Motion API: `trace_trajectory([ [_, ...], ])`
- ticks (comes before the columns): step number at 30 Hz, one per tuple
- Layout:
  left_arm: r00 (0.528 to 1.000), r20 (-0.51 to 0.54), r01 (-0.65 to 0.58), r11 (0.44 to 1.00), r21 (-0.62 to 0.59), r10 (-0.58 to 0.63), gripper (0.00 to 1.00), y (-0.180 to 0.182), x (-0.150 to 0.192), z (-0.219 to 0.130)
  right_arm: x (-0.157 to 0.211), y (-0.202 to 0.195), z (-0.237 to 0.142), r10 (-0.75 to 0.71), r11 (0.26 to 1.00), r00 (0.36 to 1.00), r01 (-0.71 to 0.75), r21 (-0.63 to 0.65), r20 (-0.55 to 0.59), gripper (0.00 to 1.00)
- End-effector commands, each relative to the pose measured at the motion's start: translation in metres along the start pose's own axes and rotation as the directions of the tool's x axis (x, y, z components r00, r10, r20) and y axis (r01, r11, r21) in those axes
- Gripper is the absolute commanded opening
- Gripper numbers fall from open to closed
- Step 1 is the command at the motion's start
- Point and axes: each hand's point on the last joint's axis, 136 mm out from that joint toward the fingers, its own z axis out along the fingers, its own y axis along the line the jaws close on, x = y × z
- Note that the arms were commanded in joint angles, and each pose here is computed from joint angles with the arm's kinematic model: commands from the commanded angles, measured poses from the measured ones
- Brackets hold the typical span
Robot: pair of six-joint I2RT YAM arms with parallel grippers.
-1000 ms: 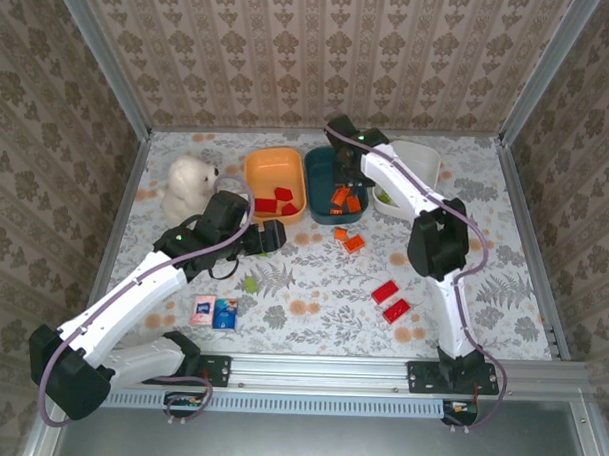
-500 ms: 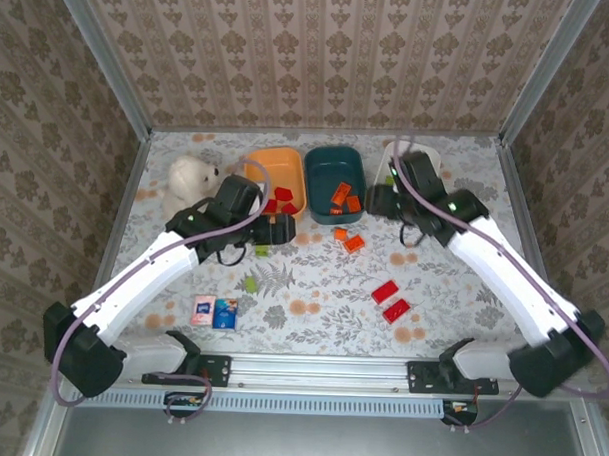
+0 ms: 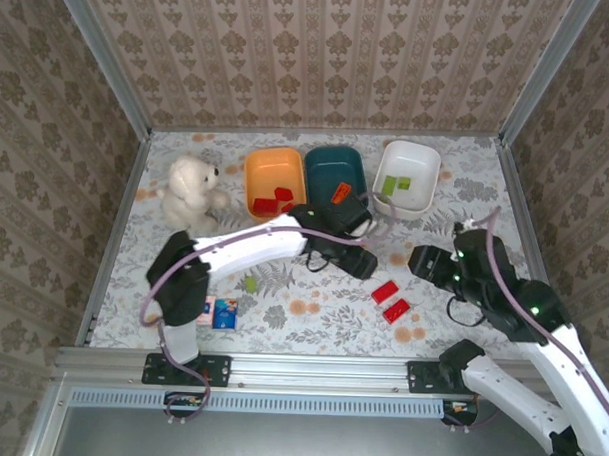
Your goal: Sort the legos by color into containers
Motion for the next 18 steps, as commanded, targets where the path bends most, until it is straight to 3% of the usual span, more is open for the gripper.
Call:
trace_trajectory([
  [1,0.988,-0.077,-0.131,0.991,0.020,0.132,0.73,-0.021,0.008,0.019,0.002,-0.020,-0.022,0.048,0.997,0.999,-0.049,0.055,0.026,0.65],
  [10,0.973,-0.137,-0.180,0.982,0.048,0.185,0.69,-0.041,0.009,0.061,0.004,-0.008,-0.060,0.095,0.986,0.992,-0.082,-0.144,0.085,0.72],
  [18,0.963,-0.154,-0.219,0.975,0.019,0.220,0.68,-0.047,0.010,0.081,0.010,-0.010,-0.062,0.127,0.981,0.990,-0.116,-0.154,0.068,0.73],
])
